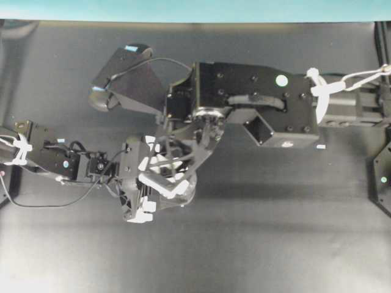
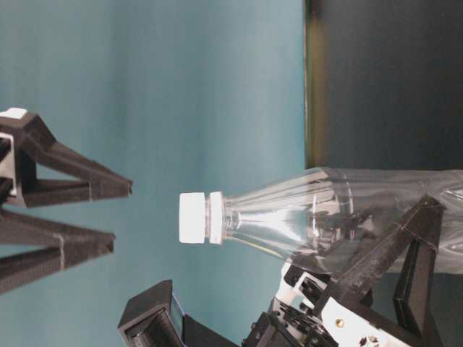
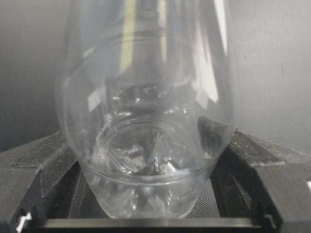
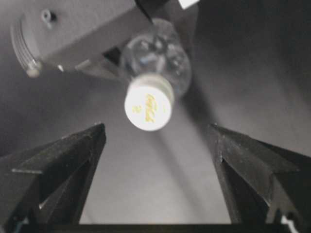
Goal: Open the bottle cap by holding the bottle with the left arm and twisting the cap with the right arm.
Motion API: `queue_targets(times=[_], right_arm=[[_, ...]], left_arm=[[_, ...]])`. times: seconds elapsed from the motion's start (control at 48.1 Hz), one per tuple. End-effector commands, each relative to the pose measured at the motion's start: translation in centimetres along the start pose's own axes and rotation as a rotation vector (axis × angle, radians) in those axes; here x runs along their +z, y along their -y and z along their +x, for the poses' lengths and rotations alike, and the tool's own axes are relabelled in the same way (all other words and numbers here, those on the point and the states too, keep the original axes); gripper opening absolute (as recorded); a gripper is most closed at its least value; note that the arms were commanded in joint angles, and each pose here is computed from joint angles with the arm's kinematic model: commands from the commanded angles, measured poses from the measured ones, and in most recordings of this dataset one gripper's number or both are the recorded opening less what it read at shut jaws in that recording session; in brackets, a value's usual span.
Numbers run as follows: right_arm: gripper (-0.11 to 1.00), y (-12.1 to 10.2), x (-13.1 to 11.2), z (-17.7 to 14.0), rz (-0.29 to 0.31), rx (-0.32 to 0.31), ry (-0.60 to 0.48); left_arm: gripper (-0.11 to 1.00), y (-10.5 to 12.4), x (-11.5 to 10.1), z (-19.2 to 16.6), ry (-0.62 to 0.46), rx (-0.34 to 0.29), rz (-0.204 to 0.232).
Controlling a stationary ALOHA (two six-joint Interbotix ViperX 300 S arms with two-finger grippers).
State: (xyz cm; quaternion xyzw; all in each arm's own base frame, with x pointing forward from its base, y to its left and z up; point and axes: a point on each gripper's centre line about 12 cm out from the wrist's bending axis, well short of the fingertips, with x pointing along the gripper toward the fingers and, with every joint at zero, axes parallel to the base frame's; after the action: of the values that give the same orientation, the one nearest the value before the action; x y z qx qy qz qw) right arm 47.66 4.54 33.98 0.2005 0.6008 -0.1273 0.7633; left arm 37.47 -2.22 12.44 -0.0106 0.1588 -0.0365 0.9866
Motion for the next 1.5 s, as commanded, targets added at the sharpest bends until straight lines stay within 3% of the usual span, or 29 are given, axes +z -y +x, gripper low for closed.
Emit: queue_targets(times=[0.0, 0.208, 0.499, 0.582, 0.749, 0.978, 1.144, 1.477], right_arm=[[0.8, -1.7, -0.8, 0.5, -0.016, 0.023, 0.004], [0.8, -1.7, -1.3, 3.2, -0.016, 0.021, -0.035], [0.77, -1.5, -1.4, 3.9, -0.02, 0.03, -0.02], [0.7, -1.6, -1.6, 4.1, -0.047, 0.029, -0.029], [0.37, -1.7, -1.7, 4.1, -0.109, 0.033, -0.032], [0.36, -1.5, -1.5, 4.0, -0.191, 0.035, -0.027], [0.36, -1.3, -1.6, 4.0, -0.331, 0.028, -0.042], [0.36, -1.2, -1.9, 3.9, -0.703, 0.028, -0.067]], left_arm=[[0.8, 0.2, 0.4, 0.1, 0.015, -0.007, 0.001], [0.8, 0.3, 0.4, 0.1, 0.013, -0.008, 0.001], [0.8, 0.3, 0.4, 0.1, 0.012, -0.008, 0.001], [0.8, 0.3, 0.4, 0.1, 0.013, -0.008, 0.001], [0.8, 0.2, 0.5, 0.1, 0.017, -0.007, 0.001], [0.8, 0.2, 0.5, 0.2, 0.018, -0.007, 0.001], [0.8, 0.3, 0.5, 0.2, 0.017, -0.008, 0.002], [0.8, 0.3, 0.5, 0.2, 0.017, -0.008, 0.002]])
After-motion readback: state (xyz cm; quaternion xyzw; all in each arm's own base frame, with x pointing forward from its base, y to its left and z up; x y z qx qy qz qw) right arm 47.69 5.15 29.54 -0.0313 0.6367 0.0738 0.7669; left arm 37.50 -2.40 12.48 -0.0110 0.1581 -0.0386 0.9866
